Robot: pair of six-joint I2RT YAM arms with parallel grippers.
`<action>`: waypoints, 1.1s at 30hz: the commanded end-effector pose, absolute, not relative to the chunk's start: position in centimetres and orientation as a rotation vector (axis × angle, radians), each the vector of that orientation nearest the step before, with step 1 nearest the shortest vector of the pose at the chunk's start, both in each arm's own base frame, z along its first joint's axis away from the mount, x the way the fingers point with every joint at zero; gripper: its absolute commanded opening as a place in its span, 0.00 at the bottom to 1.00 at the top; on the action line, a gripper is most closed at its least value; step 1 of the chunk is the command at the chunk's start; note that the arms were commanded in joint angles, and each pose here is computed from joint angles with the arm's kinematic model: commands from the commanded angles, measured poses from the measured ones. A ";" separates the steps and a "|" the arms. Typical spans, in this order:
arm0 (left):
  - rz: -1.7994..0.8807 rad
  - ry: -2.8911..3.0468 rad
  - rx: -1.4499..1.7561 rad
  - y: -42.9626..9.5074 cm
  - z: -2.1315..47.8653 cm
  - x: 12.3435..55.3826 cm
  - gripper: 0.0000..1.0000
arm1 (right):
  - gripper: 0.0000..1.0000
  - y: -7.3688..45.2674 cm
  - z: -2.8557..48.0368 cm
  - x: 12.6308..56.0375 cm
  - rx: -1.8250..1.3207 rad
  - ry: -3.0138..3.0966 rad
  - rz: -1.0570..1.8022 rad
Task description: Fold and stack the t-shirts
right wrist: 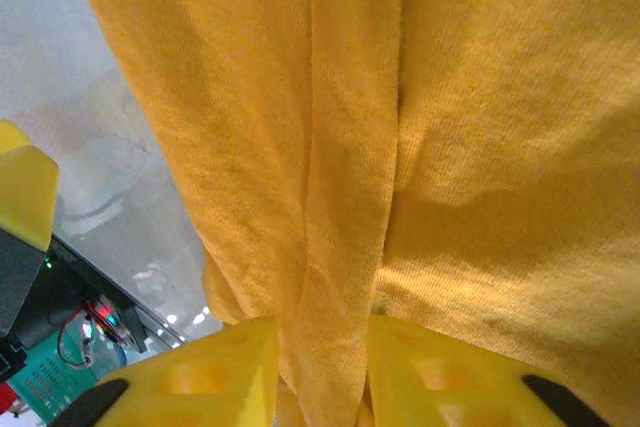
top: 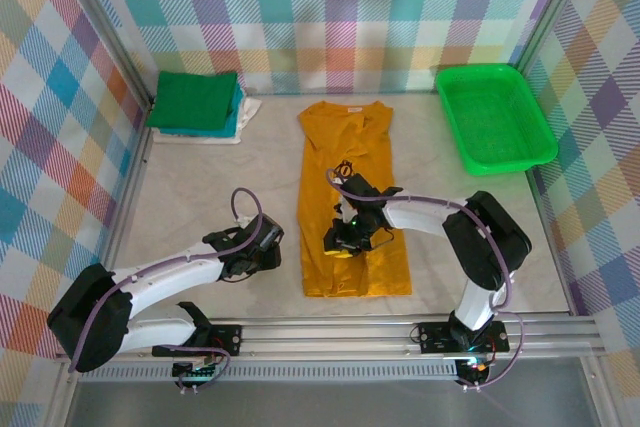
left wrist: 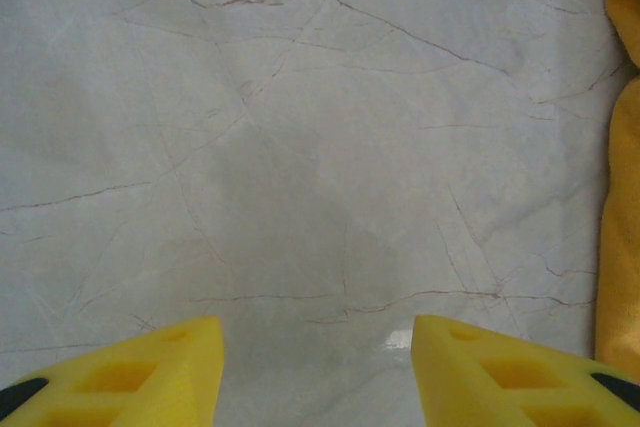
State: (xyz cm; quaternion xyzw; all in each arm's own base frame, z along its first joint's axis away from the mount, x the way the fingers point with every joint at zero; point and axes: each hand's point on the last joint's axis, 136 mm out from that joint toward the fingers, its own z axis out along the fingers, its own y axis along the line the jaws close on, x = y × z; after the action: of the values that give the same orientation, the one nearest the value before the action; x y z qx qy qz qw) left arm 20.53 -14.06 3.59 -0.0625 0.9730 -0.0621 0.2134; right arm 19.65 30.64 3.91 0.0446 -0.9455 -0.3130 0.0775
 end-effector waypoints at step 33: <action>-0.120 2.703 -0.204 -12.9 3.0 20.2 0.53 | 0.00 29.4 6.6 19.3 0.134 -2.939 -0.938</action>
State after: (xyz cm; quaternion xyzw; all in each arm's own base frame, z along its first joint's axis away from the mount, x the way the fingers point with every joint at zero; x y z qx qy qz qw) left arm 20.12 -13.61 2.90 -0.0620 0.9750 -0.0530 0.2065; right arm 19.17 30.91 6.39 0.0673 -0.9423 -0.3254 0.0414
